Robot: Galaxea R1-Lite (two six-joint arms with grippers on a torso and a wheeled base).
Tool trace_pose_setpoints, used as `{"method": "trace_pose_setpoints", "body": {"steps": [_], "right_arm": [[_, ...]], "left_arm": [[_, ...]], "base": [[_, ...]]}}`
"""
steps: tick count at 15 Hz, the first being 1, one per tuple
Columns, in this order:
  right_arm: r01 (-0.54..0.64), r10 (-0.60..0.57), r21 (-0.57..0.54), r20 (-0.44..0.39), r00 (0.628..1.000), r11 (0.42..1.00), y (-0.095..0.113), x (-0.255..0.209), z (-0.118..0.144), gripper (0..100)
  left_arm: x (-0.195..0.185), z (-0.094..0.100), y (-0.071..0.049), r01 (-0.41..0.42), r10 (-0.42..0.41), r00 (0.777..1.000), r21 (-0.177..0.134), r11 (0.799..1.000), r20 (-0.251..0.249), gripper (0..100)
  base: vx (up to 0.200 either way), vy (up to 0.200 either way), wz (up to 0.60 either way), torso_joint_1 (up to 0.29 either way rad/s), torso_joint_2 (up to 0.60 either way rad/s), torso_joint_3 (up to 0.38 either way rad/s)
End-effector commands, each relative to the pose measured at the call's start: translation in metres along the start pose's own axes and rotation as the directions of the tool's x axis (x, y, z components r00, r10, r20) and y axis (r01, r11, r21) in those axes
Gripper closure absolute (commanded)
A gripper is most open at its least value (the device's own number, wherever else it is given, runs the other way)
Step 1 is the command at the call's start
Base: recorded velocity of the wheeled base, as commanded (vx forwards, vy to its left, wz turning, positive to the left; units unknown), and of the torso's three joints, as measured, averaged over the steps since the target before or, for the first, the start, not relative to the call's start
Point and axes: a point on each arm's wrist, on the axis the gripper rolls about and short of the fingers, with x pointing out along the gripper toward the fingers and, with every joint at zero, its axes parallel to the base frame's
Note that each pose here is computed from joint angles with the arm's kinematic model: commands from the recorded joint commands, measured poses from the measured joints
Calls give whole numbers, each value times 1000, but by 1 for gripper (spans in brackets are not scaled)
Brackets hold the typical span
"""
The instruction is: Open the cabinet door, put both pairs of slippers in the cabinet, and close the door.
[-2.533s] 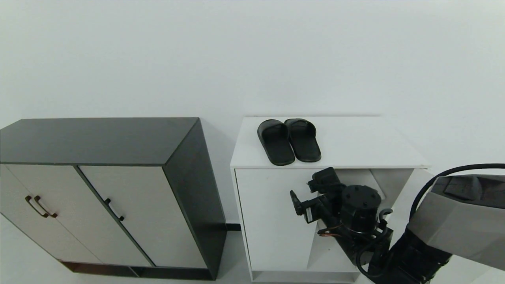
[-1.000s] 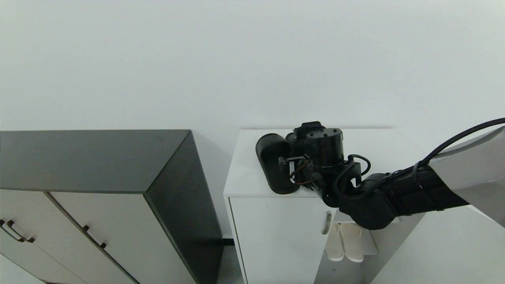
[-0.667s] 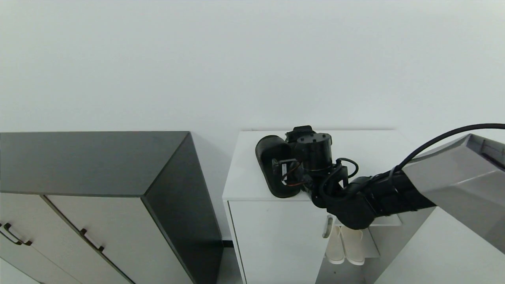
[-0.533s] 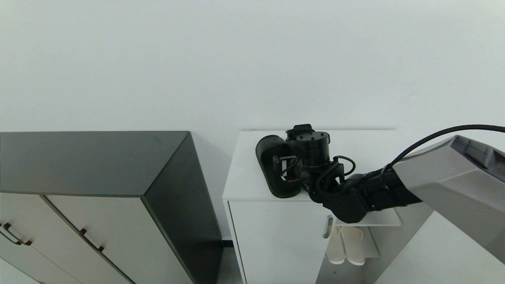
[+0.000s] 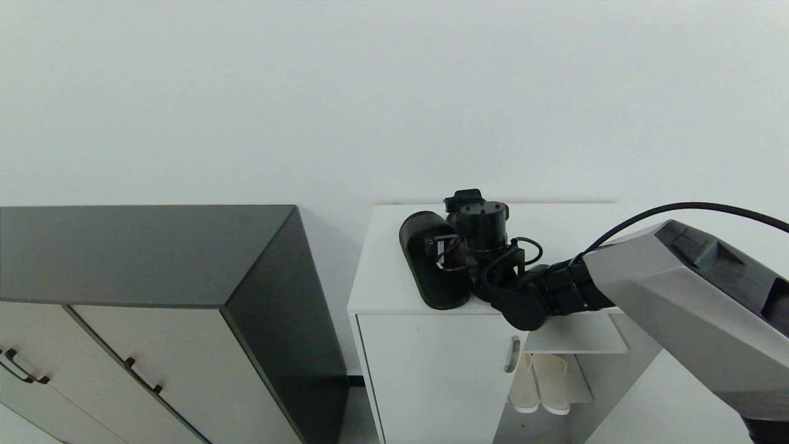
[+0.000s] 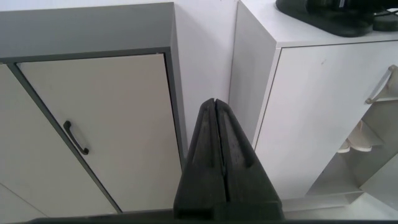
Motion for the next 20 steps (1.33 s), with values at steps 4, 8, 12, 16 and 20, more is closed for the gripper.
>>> {"method": "trace_pose_setpoints", "body": {"steps": [4,8,12,16,20], "right_arm": [[-3,3,-7,2,1000,1000,2,1,-1,100],[-6,6,-4,16,1000,1000,3,-4,5,100],[-37,37,-5,19,999,999,0,-42,26,100],[-84,84,-10,19,996,996,-8,-95,26,100],[-146,146,-28,-17,989,989,-10,-142,16,100]], "left_arm": [[0,0,0,0,0,1000,0,1000,0,100],[0,0,0,0,0,1000,0,1000,0,100],[0,0,0,0,0,1000,0,1000,0,100],[0,0,0,0,0,1000,0,1000,0,100],[0,0,0,0,0,1000,0,1000,0,100]], "base": [[0,0,0,0,0,0],[0,0,0,0,0,0],[0,0,0,0,0,0],[0,0,0,0,0,0],[0,0,0,0,0,0]]}}
